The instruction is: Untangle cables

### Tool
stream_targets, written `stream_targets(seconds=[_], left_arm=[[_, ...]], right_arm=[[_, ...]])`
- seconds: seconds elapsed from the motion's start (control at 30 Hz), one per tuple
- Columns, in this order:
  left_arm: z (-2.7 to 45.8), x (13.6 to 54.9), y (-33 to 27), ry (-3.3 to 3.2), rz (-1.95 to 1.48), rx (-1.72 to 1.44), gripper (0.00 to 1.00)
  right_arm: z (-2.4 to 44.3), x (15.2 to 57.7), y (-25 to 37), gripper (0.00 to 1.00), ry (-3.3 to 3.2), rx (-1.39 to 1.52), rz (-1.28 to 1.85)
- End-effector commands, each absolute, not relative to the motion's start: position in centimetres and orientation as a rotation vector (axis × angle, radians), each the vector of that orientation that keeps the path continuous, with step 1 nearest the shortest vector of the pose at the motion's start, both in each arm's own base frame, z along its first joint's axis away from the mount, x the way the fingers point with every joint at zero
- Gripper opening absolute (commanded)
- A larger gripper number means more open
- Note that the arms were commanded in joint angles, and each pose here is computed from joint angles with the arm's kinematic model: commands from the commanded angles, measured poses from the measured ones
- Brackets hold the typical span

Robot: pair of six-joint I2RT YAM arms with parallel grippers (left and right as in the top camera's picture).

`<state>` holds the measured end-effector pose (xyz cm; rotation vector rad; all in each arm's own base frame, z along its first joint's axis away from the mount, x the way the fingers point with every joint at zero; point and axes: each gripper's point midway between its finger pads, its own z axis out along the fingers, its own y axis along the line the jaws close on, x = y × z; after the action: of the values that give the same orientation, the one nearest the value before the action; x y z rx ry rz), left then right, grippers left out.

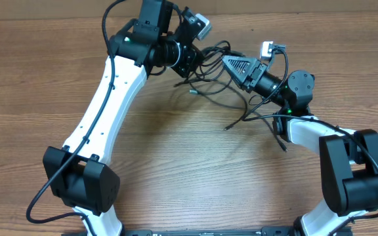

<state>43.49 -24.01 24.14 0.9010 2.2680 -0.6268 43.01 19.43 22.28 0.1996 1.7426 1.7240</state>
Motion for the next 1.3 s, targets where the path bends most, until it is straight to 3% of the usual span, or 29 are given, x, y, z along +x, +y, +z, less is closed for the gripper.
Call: stream_targets(seconds=[0.0, 0.23, 0.37, 0.53, 1.0, 1.2, 1.27], left_arm=[[24.6, 43.9, -23.7, 2.276, -0.553, 0.866, 0.04], [24.4, 44.1, -23.5, 2.288, -0.514, 0.845, 0.04], [23.8, 45.9, -20.7, 2.391, -0.348, 0.577, 0.04], [23.7, 46.6, -19.4, 2.414, -0.252, 0.469, 0.04], [23.9, 42.4, -27.2, 2.283, -0.358, 0.915, 0.04], [23.9, 41.7, -28.4, 2.263, -0.370, 0.957, 0.04], [23.9, 41.7, -28.5, 2.264, -0.376, 0.956, 0.04]], right_arm=[[23.1, 42.7, 19.8, 0.53, 1.729, 0.157, 1.743], [23.0, 42.6, 19.9, 0.53, 1.738, 0.156, 1.746], [22.2, 42.4, 20.1, 0.52, 1.783, 0.167, 1.763], [22.2, 42.3, 20.2, 0.52, 1.784, 0.163, 1.765], [22.5, 43.3, 19.5, 0.53, 1.744, 0.223, 1.723], [22.3, 43.4, 19.5, 0.52, 1.751, 0.231, 1.722], [21.9, 43.5, 19.5, 0.48, 1.766, 0.243, 1.715]])
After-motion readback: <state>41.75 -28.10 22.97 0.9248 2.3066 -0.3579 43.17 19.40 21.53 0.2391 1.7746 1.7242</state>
